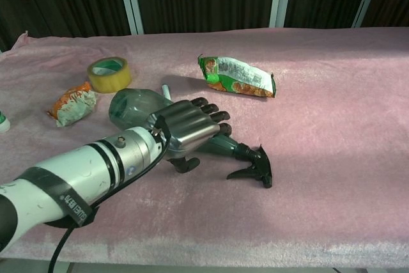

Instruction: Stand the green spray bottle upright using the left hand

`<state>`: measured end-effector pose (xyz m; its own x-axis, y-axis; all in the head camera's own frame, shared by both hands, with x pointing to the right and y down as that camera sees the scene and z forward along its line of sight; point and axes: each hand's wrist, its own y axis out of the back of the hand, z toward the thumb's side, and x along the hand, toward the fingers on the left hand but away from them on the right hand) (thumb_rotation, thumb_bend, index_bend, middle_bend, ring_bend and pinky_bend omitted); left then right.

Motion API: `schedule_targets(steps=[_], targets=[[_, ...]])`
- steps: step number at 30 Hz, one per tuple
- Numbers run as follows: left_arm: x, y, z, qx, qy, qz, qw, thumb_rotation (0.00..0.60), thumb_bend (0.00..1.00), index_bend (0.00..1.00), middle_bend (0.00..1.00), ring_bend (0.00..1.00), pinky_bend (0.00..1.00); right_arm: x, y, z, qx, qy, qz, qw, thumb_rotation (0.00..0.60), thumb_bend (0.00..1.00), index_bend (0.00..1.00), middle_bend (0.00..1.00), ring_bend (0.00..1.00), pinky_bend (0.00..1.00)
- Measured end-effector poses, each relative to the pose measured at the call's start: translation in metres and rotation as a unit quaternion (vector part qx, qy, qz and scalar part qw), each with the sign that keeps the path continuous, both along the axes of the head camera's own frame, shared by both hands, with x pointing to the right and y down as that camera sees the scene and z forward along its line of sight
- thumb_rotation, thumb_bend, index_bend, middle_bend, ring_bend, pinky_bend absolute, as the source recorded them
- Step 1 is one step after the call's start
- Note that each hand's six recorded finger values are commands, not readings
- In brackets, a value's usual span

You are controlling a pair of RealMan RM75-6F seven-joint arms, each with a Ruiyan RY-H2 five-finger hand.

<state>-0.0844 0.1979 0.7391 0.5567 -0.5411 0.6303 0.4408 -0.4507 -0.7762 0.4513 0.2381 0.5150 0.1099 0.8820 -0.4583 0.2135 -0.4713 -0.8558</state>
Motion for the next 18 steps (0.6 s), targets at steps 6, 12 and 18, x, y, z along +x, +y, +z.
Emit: schedule_targets(steps=[6, 12, 18], targets=[[0.001, -0.003, 0.003, 0.017, 0.001, 0.003, 0.9998, 0.6, 0.41, 0.6, 0.3, 0.13, 0.0, 0.002, 0.0, -0.002, 0.003, -0.001, 0.002, 1.0, 0.6, 0.37, 0.0, 0.0, 0.0, 0.0], [0.003, -0.01, -0.011, 0.071, 0.032, 0.013, 0.9969, 0.6, 0.48, 0.72, 0.69, 0.37, 0.02, 0.002, 0.0, -0.002, 0.003, -0.006, 0.003, 1.0, 0.6, 0.37, 0.0, 0.0, 0.0, 0.0], [-0.013, -0.024, -0.044, 0.124, 0.103, -0.027, 0.9865, 0.6, 0.5, 0.74, 0.84, 0.48, 0.07, 0.0, 0.002, -0.002, 0.003, -0.004, 0.0, 1.0, 0.6, 0.37, 0.0, 0.0, 0.0, 0.0]])
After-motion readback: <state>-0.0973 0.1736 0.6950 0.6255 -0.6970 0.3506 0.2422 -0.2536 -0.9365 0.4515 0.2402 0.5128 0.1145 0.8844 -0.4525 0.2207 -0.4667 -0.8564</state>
